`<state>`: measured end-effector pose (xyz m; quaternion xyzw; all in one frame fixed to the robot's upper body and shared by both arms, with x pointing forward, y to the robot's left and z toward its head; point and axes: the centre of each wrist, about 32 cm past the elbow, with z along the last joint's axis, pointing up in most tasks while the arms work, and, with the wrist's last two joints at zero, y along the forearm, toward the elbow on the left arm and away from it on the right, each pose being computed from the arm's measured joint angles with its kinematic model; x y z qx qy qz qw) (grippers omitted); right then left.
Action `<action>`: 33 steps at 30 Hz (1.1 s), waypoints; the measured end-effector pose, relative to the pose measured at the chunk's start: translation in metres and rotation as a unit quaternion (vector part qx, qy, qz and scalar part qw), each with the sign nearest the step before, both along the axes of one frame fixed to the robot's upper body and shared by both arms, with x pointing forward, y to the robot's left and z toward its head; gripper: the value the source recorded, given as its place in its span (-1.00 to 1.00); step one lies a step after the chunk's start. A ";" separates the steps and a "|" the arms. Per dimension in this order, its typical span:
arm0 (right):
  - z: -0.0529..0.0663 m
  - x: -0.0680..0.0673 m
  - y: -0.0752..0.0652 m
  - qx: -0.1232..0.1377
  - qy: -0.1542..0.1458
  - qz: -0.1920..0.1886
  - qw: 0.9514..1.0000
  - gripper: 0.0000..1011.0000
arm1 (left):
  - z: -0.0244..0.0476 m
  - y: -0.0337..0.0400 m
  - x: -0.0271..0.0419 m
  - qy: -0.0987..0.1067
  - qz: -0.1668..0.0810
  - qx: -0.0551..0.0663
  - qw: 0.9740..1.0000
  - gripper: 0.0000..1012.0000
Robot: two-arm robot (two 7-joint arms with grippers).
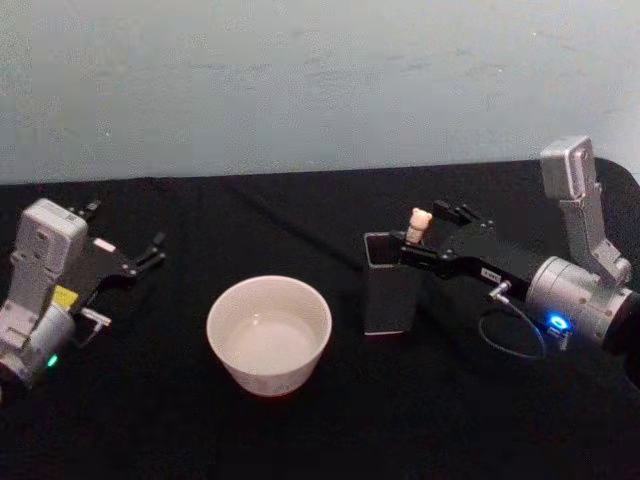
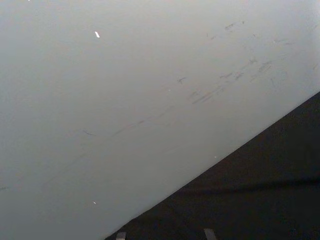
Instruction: Pick up the stirring spoon with one hand, stir inside the cup, then place it back in its original position.
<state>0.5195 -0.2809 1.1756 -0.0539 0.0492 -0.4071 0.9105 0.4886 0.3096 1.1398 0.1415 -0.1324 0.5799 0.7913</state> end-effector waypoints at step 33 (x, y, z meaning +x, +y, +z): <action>0.000 0.000 0.000 0.000 0.000 0.000 1.000 0.74 | 0.0000 0.0000 0.0000 0.000 0.000 0.000 1.000 0.98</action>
